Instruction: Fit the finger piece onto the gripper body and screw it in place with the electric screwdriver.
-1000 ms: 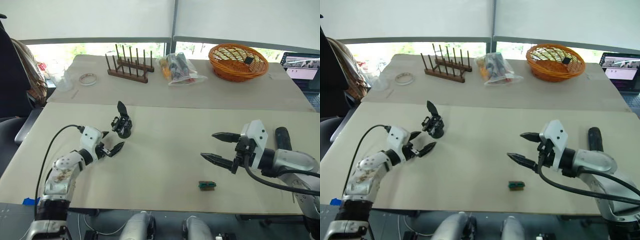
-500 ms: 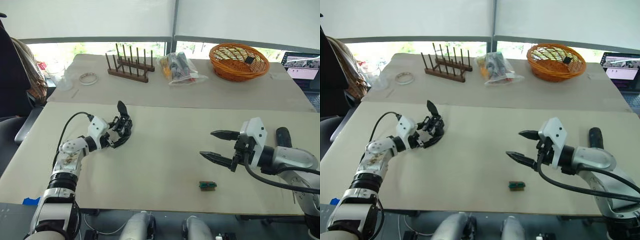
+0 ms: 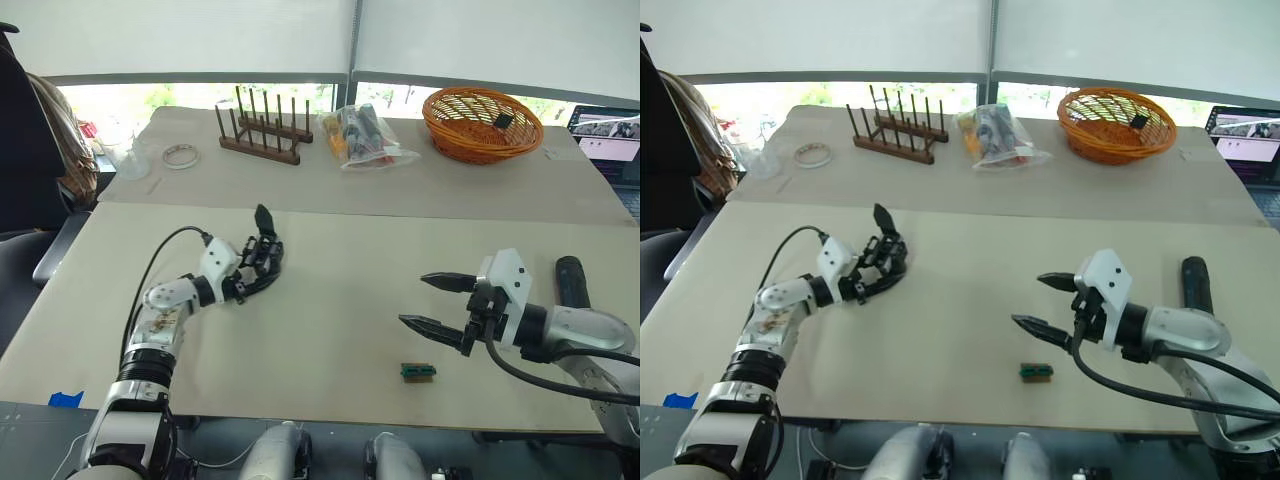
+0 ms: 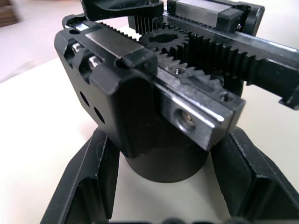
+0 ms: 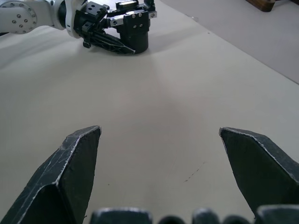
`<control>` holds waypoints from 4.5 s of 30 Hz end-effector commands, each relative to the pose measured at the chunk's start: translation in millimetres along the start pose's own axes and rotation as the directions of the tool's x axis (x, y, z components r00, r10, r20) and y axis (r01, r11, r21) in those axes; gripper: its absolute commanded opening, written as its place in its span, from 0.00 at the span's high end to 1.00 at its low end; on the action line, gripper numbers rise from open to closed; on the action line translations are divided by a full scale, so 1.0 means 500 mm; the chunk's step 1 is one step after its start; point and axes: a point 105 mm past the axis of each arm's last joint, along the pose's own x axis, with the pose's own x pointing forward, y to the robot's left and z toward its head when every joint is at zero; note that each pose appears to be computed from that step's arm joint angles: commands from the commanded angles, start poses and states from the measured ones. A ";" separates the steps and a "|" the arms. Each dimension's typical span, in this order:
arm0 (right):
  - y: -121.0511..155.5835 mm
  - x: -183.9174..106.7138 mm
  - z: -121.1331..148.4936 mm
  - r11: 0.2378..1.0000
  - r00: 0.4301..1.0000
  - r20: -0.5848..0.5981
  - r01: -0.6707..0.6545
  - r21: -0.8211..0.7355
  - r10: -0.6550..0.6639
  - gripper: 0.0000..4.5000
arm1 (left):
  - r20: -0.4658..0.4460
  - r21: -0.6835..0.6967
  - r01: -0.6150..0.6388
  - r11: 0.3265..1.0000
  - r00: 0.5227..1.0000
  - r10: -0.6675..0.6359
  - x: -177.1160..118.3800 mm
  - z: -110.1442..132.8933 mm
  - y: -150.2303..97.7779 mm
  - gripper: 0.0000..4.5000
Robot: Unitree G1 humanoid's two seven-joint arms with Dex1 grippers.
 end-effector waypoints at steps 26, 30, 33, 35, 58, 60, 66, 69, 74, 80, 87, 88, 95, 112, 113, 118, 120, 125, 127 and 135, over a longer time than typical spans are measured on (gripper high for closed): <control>-0.007 -0.073 0.006 0.981 0.981 -0.010 0.195 -0.006 -0.195 0.00 | -0.074 0.002 0.008 1.000 0.997 -0.008 0.204 0.057 -0.178 0.01; -0.013 -0.071 0.009 0.980 0.980 -0.004 0.200 -0.014 -0.201 0.00 | -0.012 0.110 0.245 0.963 0.969 -0.245 0.186 0.067 -0.167 0.01; -0.014 -0.066 0.013 0.979 0.980 0.006 0.201 -0.019 -0.201 0.00 | 0.001 0.138 0.309 0.941 0.950 -0.312 0.186 0.061 -0.147 0.01; -0.013 -0.063 0.017 0.979 0.980 0.012 0.201 -0.021 -0.201 0.00 | 0.011 0.126 0.323 0.938 0.945 -0.327 0.193 0.064 -0.132 0.01; 0.007 -0.085 0.002 0.969 0.968 -0.013 0.249 -0.001 -0.249 0.00 | 0.217 0.113 0.424 0.899 0.872 -0.438 0.259 0.146 -0.235 0.42; 0.009 -0.086 0.002 0.968 0.968 -0.016 0.250 -0.002 -0.250 0.00 | 0.216 0.114 0.418 0.901 0.875 -0.434 0.270 0.151 -0.254 0.42; 0.009 -0.093 0.003 0.966 0.966 -0.022 0.259 -0.006 -0.259 0.00 | 0.126 0.093 0.345 0.934 0.926 -0.355 0.298 0.128 -0.270 0.42; 0.011 -0.094 0.001 0.965 0.965 -0.026 0.261 -0.006 -0.261 0.00 | 0.085 0.093 0.349 0.932 0.930 -0.357 0.298 0.111 -0.275 0.42; 0.017 -0.089 0.003 0.966 0.966 -0.020 0.258 -0.001 -0.258 0.00 | 0.057 0.098 0.425 0.900 0.900 -0.432 0.274 0.085 -0.299 0.02; 0.018 -0.093 0.002 0.967 0.967 -0.029 0.254 -0.002 -0.254 0.00 | 0.021 0.118 0.456 0.882 0.887 -0.462 0.222 0.080 -0.259 0.01; -0.010 -0.134 0.011 0.958 0.954 -0.100 0.287 0.025 -0.283 0.00 | -0.030 0.166 0.556 0.814 0.828 -0.560 0.124 0.115 -0.174 0.01; -0.017 -0.146 0.009 0.955 0.948 -0.139 0.294 0.042 -0.286 0.00 | -0.032 0.156 0.582 0.798 0.810 -0.585 0.102 0.130 -0.164 0.01; -0.121 -0.222 -0.004 0.925 0.801 -0.528 0.372 0.071 -0.282 0.00 | 0.073 0.072 0.726 0.684 0.680 -0.730 -0.026 0.305 -0.149 0.01; -0.280 -0.162 -0.124 0.852 0.590 -0.786 0.495 0.171 -0.185 0.00 | 0.070 0.229 0.734 0.640 0.643 -0.763 -0.070 0.377 -0.211 0.01; -0.279 -0.156 -0.127 0.861 0.588 -0.792 0.478 0.174 -0.166 0.00 | 0.069 0.235 0.731 0.641 0.645 -0.761 -0.071 0.377 -0.212 0.01; -0.277 -0.140 -0.146 0.894 0.552 -0.828 0.413 0.174 -0.093 0.00 | 0.067 0.250 0.722 0.645 0.652 -0.756 -0.071 0.378 -0.212 0.01; -0.278 -0.135 -0.152 0.901 0.542 -0.837 0.396 0.174 -0.076 0.00 | 0.063 0.254 0.719 0.646 0.654 -0.753 -0.070 0.377 -0.212 0.01; -0.266 -0.124 -0.158 0.910 0.544 -0.839 0.361 0.205 -0.026 0.20 | 0.056 0.259 0.706 0.659 0.670 -0.740 -0.064 0.375 -0.209 0.00; -0.266 -0.127 -0.162 0.929 0.534 -0.845 0.329 0.167 -0.037 0.34 | 0.058 0.253 0.694 0.675 0.685 -0.726 -0.056 0.375 -0.203 0.00; -0.292 -0.135 -0.073 0.983 0.686 -0.703 0.139 -0.124 -0.186 0.75 | 0.153 0.149 0.516 0.844 0.831 -0.535 -0.010 0.372 -0.136 0.00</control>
